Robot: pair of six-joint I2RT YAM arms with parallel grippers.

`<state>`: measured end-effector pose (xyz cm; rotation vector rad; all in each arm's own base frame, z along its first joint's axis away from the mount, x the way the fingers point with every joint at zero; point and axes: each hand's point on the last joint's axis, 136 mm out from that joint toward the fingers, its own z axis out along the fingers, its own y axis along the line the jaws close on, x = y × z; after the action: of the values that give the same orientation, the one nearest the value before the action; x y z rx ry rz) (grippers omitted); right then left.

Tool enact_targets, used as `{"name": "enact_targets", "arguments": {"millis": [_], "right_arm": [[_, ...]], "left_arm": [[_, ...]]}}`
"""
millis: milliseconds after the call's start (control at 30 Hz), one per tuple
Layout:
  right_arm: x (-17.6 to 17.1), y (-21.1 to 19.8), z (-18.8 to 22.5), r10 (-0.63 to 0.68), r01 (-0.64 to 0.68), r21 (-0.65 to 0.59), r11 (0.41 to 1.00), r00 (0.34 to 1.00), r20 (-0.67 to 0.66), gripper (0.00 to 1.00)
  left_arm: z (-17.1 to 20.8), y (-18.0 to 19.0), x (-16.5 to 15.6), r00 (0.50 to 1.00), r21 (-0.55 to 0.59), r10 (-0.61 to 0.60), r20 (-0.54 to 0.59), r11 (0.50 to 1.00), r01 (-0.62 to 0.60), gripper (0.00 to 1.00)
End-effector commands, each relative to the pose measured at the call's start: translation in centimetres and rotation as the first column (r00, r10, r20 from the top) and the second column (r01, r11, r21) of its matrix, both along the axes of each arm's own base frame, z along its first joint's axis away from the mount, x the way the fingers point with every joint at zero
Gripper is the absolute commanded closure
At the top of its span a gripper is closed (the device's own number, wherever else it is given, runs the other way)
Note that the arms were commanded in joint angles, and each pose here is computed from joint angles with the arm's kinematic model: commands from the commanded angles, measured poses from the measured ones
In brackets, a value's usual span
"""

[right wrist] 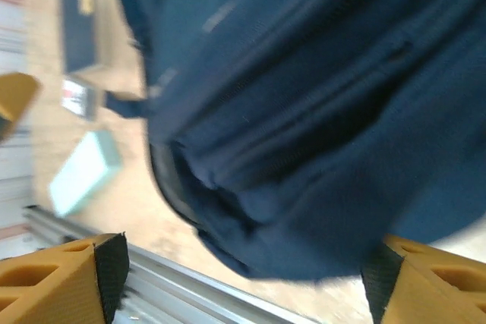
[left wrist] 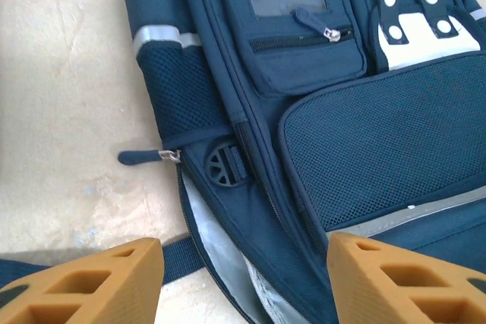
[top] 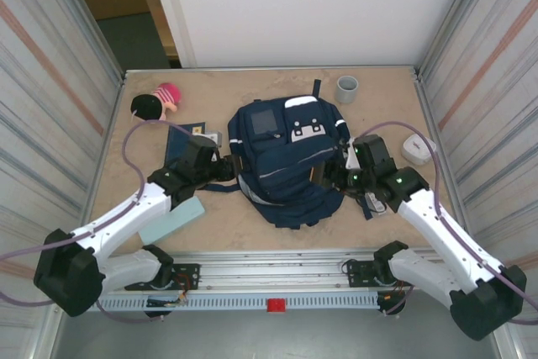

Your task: Pack books, pencil case, and school supplies into a backpack

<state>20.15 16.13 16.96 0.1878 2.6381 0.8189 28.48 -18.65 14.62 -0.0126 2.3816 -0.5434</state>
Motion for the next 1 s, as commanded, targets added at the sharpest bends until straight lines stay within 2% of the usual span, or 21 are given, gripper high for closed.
{"name": "enact_targets", "arguments": {"millis": [0,67,167,300,533,633,733,900,967], "right_arm": [[-2.9,-4.2,-0.5,-0.085,0.07,-0.197,0.978,0.994,-0.069,0.18],[-3.2,-4.4,0.7,-0.06,0.052,-0.202,0.978,0.997,-0.038,0.21],[-1.9,-2.4,2.8,0.018,-0.008,-0.123,0.992,0.997,0.079,0.26],[1.6,3.3,4.7,0.117,-0.125,0.023,0.992,0.967,0.227,0.29],[7.8,14.0,2.9,0.234,-0.268,0.077,0.96,0.925,0.299,0.3],[10.4,17.6,1.6,0.245,-0.281,0.081,0.956,0.919,0.308,0.3],[13.2,20.0,-1.6,0.221,-0.242,0.044,0.969,0.936,0.273,0.3],[16.0,21.5,-8.3,0.201,-0.21,0.035,0.977,0.964,0.176,0.32],[16.4,20.7,-10.6,0.185,-0.189,0.026,0.982,0.974,0.131,0.34]], "left_arm": [[0.5,-0.7,0.5,0.999,-0.021,0.033,-0.021,0.999,-0.034,0.41],[0.1,-1.1,0.7,0.999,-0.031,0.029,-0.034,0.999,-0.03,0.41],[-0.2,-0.8,1.1,0.998,-0.016,0.045,-0.032,0.999,-0.045,0.41],[-0.3,0.8,2.0,0.996,-0.022,0.079,-0.039,0.997,-0.08,0.39],[-0.9,5.4,4.7,0.985,-0.011,0.16,-0.07,0.987,-0.161,0.37],[-1.4,7.3,5.7,0.973,0.011,0.211,-0.089,0.978,-0.21,0.36],[-2.2,8.9,6.7,0.961,0.041,0.253,-0.109,0.967,-0.25,0.31],[-3.2,9.5,8.1,0.954,0.036,0.26,-0.148,0.966,-0.258,0.26],[-3.5,9.5,8.6,0.954,0.041,0.252,-0.165,0.968,-0.248,0.25]]}}
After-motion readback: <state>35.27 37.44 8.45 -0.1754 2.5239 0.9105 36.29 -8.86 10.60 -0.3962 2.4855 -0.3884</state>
